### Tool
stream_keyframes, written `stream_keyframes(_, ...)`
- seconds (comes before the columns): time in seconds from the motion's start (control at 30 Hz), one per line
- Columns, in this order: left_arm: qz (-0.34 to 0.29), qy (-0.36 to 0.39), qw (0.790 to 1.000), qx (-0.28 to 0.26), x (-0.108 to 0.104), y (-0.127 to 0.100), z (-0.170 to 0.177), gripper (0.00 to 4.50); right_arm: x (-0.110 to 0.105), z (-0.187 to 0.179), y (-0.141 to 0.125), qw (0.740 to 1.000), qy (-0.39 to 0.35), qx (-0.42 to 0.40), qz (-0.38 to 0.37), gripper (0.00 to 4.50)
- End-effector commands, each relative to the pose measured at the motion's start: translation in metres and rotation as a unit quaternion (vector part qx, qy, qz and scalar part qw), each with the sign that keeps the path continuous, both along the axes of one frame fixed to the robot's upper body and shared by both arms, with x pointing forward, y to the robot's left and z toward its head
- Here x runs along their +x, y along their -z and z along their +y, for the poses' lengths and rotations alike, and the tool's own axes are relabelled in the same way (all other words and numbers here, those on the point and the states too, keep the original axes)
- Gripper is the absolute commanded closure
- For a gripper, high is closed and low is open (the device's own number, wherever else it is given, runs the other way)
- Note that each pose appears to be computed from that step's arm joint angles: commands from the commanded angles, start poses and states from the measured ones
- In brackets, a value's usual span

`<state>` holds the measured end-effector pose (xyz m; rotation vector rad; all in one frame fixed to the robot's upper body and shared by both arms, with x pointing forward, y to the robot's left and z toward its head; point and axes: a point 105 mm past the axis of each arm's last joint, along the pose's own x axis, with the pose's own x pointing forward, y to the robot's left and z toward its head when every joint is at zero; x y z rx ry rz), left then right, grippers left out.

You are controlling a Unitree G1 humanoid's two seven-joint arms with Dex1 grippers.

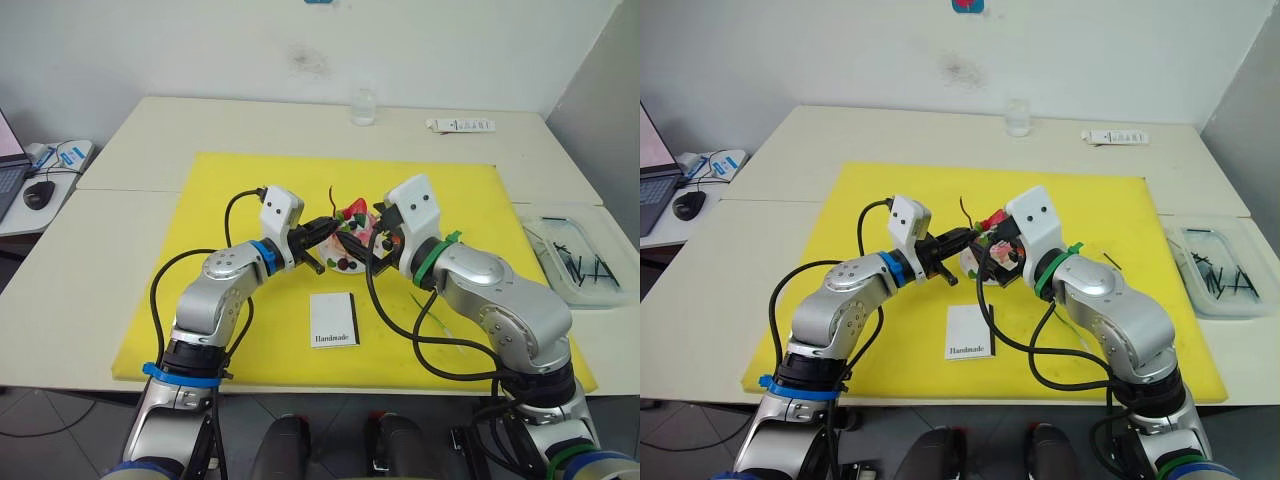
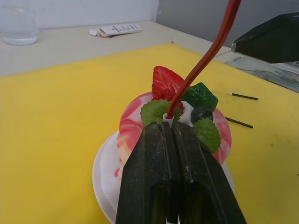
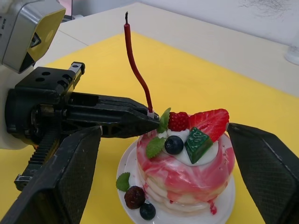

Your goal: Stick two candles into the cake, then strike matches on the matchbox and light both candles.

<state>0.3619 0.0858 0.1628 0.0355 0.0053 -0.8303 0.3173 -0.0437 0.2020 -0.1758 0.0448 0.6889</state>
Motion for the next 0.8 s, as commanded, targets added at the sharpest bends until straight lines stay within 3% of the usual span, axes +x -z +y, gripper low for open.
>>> stream_keyframes(0.03, -0.016, 0.007, 1.000, 0.007, 0.000, -0.003, -0.004, 4.50, -0.002, -0.003, -0.015, 1.000, 0.002, 0.013, -0.028, 0.04)
stream_keyframes(0.13, -0.019, 0.006, 1.000, 0.006, 0.000, -0.004, -0.003, 4.50, -0.002, -0.003, -0.015, 1.000, 0.002, 0.013, -0.028, 0.04)
stream_keyframes(0.4, -0.025, -0.002, 1.000, 0.000, 0.002, -0.011, 0.002, 2.13, -0.002, -0.001, -0.017, 0.999, -0.002, 0.017, -0.030, 0.00)
stream_keyframes(0.8, -0.030, -0.022, 0.999, 0.008, -0.004, -0.016, 0.019, 2.13, -0.002, -0.003, -0.016, 0.999, -0.004, 0.016, -0.029, 0.00)
